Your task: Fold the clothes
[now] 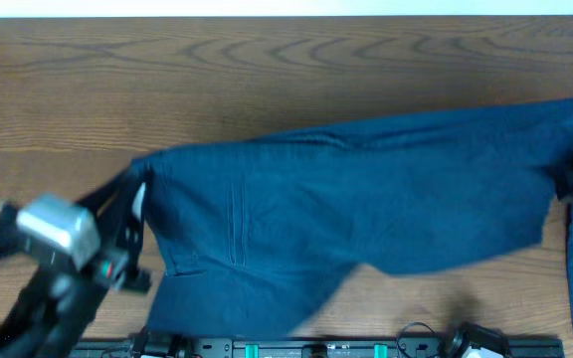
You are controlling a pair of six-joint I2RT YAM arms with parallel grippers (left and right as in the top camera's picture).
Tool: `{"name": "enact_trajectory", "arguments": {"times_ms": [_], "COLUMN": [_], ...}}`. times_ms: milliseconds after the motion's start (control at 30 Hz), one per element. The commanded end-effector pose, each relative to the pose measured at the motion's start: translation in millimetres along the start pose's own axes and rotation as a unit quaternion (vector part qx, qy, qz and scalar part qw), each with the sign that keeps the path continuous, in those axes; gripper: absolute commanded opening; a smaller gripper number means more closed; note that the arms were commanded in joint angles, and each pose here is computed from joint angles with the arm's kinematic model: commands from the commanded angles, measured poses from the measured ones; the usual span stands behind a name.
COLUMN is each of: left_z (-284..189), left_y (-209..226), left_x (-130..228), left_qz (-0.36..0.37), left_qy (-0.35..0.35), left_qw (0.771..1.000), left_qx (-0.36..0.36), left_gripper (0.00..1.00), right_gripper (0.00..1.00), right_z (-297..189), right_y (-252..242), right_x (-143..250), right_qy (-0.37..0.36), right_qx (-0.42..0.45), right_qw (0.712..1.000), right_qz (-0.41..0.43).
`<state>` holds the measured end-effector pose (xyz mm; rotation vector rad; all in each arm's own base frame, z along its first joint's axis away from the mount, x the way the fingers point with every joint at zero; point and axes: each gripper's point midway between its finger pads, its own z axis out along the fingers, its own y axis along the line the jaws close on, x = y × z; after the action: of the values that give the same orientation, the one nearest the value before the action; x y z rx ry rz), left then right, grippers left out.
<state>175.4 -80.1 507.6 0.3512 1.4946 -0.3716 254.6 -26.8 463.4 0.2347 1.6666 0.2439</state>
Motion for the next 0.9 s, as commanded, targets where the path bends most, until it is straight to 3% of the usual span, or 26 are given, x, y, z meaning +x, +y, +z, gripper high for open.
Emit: {"name": "enact_trajectory", "arguments": {"times_ms": [0, 200, 433, 467, 500, 533, 567, 600, 700, 867], "left_z": [34.0, 138.9, 255.2, 268.0, 276.5, 282.9, 285.3, 283.8, 267.8, 223.9], "left_y": [45.8, 86.9, 128.2, 132.8, 136.2, 139.6, 142.2, 147.4, 160.0, 169.5], "left_x": [12.2, 81.9, 236.3, 258.6, 276.3, 294.8, 308.1, 320.3, 331.6, 318.4], "left_qz": [-0.005, -0.013, -0.046, -0.050, -0.055, -0.060, -0.062, -0.066, -0.068, -0.099], "left_qy": [0.032, 0.145, 0.291, 0.304, 0.313, 0.326, 0.337, 0.351, 0.381, 0.416], "left_qw": [0.995, 0.983, 0.950, 0.946, 0.942, 0.938, 0.933, 0.927, 0.911, 0.888], "left_qx": [-0.097, -0.108, -0.103, -0.103, -0.104, -0.105, -0.107, -0.116, -0.144, -0.171], "left_gripper": [0.06, 0.06, 0.08, 0.15, 0.29, 0.54, 0.78, 0.99, 0.98, 0.98], "right_gripper": [0.01, 0.01, 0.03, 0.06, 0.15, 0.38, 0.68, 0.82, 0.91, 0.89], "right_z": [30.3, 119.4, 244.0, 260.9, 274.1, 288.0, 294.9, 299.3, 295.8, 258.6], "right_y": [-25.0, -19.8, -31.1, -35.0, -39.4, -46.2, -51.9, -59.1, -79.2, -101.6], "right_x": [7.8, 44.5, 138.0, 151.4, 161.9, 174.6, 181.3, 186.4, 189.5, 199.5], "right_qy": [0.025, 0.107, 0.192, 0.194, 0.194, 0.195, 0.196, 0.197, 0.206, 0.269], "right_qx": [0.033, -0.061, -0.107, -0.111, -0.112, -0.112, -0.111, -0.108, -0.090, -0.075], "right_qw": [0.998, 0.991, 0.973, 0.972, 0.972, 0.972, 0.971, 0.971, 0.970, 0.950], "right_qz": [0.039, 0.061, 0.075, 0.071, 0.071, 0.073, 0.077, 0.079, 0.091, 0.136]}}
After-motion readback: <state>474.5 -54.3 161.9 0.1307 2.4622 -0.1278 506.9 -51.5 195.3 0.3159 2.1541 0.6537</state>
